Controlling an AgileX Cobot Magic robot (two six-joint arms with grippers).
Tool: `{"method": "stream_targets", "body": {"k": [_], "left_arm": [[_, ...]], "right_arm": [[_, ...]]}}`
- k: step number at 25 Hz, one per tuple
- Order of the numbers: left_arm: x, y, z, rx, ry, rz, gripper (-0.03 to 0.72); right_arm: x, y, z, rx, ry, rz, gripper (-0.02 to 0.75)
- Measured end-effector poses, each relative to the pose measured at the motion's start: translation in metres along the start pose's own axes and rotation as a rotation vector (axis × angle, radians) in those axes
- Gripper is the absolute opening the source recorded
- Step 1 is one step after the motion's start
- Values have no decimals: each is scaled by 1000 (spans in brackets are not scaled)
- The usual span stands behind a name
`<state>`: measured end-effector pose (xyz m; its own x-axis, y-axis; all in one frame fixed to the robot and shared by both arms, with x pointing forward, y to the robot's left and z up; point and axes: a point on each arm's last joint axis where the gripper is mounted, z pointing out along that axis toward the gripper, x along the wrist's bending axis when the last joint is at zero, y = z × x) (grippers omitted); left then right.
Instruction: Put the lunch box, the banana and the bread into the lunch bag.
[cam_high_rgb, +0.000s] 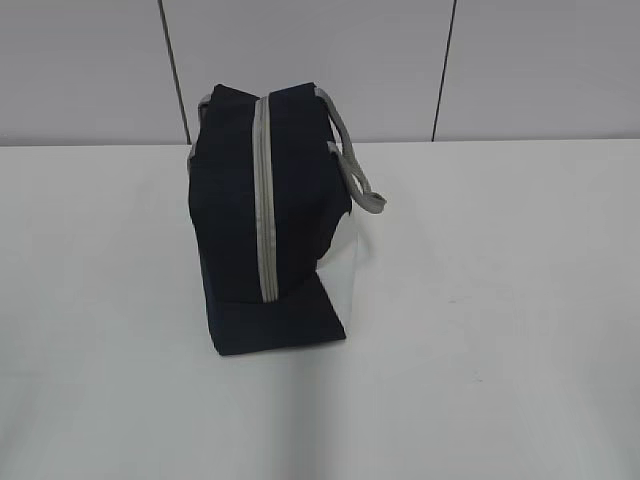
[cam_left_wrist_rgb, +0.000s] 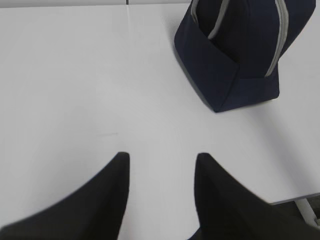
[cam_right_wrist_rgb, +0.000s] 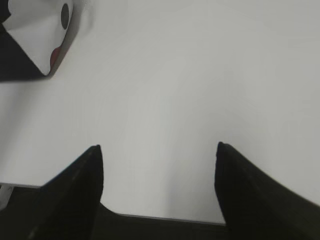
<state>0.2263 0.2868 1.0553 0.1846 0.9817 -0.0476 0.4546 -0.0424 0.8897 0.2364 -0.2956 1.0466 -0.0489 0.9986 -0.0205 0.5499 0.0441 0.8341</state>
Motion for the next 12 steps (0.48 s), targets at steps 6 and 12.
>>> {"method": "stream_targets", "body": {"k": [6,12], "left_arm": [[0,0,0,-1,5,-2,293],[0,0,0,-1,5,-2,287]], "right_arm": [[1,-5,-6,-49,-28,13,513],[0,-5,-6,-48,-31,12,512]]}}
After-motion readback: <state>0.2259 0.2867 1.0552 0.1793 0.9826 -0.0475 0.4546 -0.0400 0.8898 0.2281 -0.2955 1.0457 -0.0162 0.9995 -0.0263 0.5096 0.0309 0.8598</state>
